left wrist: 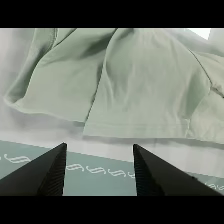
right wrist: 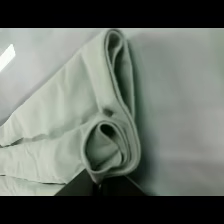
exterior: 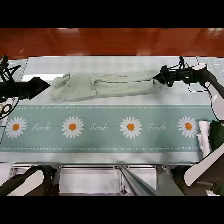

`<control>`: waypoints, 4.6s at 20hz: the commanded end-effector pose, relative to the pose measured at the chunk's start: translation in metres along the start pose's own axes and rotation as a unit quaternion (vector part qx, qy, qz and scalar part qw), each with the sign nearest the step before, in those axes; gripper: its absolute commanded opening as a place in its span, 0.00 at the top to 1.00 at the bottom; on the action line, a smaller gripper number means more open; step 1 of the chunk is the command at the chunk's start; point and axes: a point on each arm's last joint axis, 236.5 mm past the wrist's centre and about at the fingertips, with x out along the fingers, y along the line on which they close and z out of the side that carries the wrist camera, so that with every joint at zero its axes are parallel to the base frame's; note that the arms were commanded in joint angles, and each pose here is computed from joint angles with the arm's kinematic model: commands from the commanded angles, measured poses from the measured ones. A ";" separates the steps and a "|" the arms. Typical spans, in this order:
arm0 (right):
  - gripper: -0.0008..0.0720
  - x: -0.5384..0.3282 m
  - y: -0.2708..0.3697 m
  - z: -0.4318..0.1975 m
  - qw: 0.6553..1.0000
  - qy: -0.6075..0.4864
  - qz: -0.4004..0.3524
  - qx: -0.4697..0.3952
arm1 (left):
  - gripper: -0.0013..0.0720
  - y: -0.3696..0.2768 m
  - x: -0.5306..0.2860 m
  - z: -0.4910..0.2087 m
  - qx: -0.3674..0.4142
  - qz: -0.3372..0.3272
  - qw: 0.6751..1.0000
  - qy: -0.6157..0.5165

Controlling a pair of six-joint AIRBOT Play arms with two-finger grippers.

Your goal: Fold the shirts.

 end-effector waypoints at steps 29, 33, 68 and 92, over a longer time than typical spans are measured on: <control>0.96 -0.311 0.122 -0.222 0.967 -0.170 -0.073 -0.176 | 0.95 -0.381 0.108 -0.226 0.309 -0.269 0.887 0.215; 0.96 -0.313 0.126 -0.224 0.966 -0.176 -0.069 -0.179 | 0.95 -0.396 0.122 -0.309 0.318 -0.266 0.850 0.326; 0.96 0.081 0.227 -0.209 0.974 0.073 0.099 -0.192 | 0.95 -0.083 -0.035 -0.073 0.080 -0.120 0.985 0.096; 0.43 -0.251 0.079 -0.138 0.933 -0.046 -0.266 -0.238 | 0.95 -0.029 -0.131 -0.013 0.016 -0.060 0.993 -0.101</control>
